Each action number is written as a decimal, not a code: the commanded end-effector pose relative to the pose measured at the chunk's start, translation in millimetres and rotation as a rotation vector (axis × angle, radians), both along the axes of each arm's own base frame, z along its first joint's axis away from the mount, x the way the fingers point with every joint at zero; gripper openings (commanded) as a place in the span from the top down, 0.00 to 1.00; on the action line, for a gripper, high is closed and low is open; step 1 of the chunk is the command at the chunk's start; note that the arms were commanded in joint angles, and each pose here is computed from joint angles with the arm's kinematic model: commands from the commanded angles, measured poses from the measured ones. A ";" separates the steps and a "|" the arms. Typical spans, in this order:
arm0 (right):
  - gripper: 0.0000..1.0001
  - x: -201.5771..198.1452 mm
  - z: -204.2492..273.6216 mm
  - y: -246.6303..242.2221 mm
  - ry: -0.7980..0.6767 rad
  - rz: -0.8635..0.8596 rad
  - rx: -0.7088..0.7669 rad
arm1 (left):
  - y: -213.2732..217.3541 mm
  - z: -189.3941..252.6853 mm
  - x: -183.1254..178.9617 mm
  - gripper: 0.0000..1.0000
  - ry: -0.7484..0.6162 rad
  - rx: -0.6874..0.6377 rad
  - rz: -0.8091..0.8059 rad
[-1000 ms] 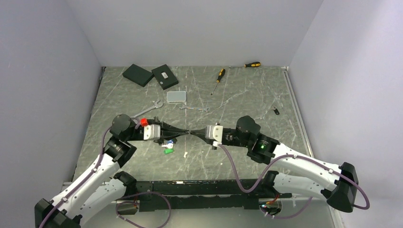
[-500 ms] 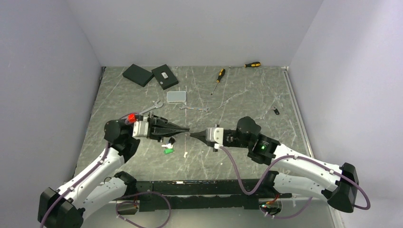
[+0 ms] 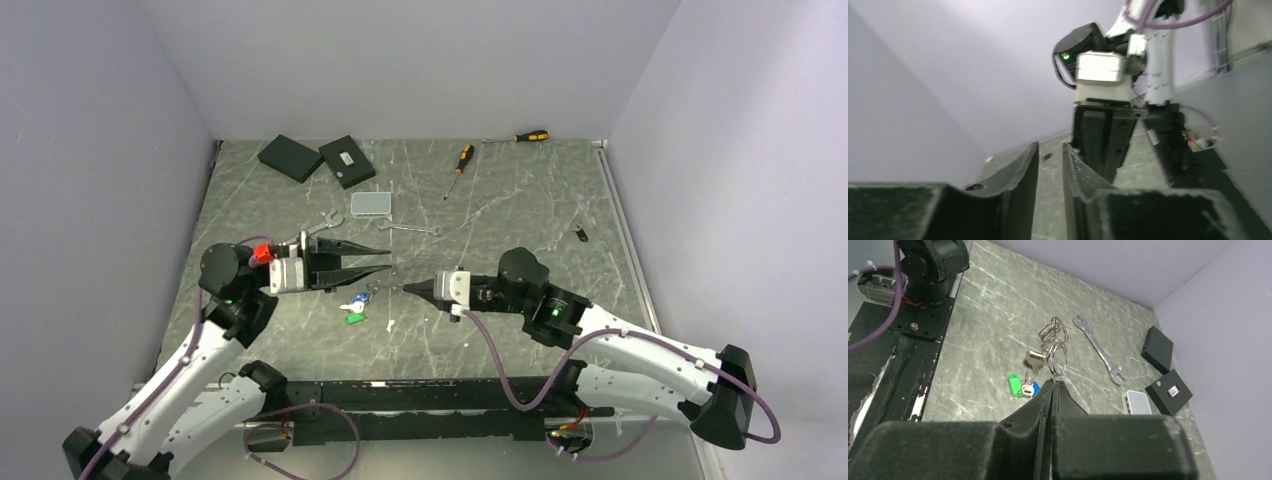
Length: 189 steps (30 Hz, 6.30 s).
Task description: Put the keys on the keyring
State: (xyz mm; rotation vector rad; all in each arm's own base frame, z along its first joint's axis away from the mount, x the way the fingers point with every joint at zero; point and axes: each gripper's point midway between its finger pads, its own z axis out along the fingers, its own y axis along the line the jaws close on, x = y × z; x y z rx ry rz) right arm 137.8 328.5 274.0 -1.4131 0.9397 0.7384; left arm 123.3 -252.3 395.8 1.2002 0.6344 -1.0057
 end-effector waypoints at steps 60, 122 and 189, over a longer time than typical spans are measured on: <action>1.00 -26.1 58.4 -21.5 -0.074 0.293 0.128 | 7.5 -106.0 -18.6 0.71 -0.020 0.249 -0.052; 1.00 17.1 46.8 -16.9 -0.003 0.060 0.131 | 17.8 -99.8 47.5 0.60 0.001 0.166 0.408; 1.00 15.6 -14.7 -4.2 -0.182 0.002 -0.092 | 19.1 -134.8 35.7 1.00 0.046 0.453 0.313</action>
